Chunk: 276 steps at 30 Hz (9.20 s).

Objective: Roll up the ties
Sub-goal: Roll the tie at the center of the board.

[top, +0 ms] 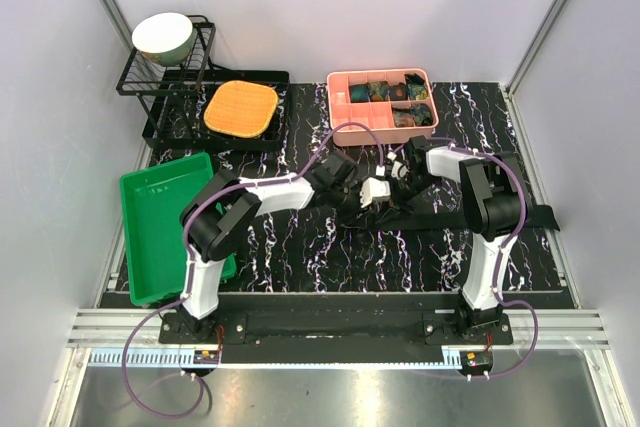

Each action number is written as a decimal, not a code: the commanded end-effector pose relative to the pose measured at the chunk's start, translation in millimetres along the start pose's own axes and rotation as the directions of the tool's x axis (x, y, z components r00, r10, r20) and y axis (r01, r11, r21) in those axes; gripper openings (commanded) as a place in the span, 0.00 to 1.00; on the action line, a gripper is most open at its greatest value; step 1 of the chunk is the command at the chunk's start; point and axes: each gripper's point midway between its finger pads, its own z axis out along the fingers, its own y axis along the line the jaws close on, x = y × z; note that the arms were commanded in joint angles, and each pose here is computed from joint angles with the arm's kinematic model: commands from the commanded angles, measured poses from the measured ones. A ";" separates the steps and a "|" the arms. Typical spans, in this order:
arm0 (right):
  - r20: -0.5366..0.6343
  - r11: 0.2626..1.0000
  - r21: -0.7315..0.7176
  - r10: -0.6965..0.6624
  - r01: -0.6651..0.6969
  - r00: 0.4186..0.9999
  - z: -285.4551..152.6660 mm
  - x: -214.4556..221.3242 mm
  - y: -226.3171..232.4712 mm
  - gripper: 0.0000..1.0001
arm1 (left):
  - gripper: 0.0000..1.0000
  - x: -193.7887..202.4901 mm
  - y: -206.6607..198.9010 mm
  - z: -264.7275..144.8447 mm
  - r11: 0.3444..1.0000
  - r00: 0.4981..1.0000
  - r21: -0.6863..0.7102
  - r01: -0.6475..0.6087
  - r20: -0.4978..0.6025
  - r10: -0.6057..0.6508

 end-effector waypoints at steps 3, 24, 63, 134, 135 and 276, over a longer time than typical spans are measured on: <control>0.028 0.974 0.226 -0.030 0.023 0.999 20.1 -9.1 -55.9 0.00 | 0.37 -49.7 -6.5 20.0 0.998 0.992 0.046 -0.052 0.118 0.047; 0.014 0.991 0.137 0.000 -0.002 1.000 30.9 -5.6 -46.0 0.00 | 0.47 -5.7 -20.1 47.3 0.994 0.996 0.109 0.025 0.086 -0.035; 0.077 0.954 -0.301 0.026 -0.002 0.997 -43.9 -15.8 25.6 0.42 | 0.07 110.6 -20.9 -2.3 0.996 0.820 -0.080 0.036 -0.567 -0.075; 0.091 0.994 -0.023 -0.108 0.110 0.990 -7.4 -20.5 -6.7 0.00 | 0.32 62.1 -0.6 28.6 0.993 0.938 -0.081 -0.089 -0.342 0.056; 0.095 0.993 -0.032 -0.112 0.115 0.989 -12.6 -21.2 -1.6 0.01 | 0.23 61.9 -1.0 26.4 0.992 0.937 -0.085 -0.091 -0.344 0.057; -0.119 0.987 0.101 -0.114 0.126 0.986 18.1 -2.4 -52.5 0.01 | 0.06 1.9 -0.3 -38.7 0.986 1.000 -0.168 -0.013 -0.029 0.008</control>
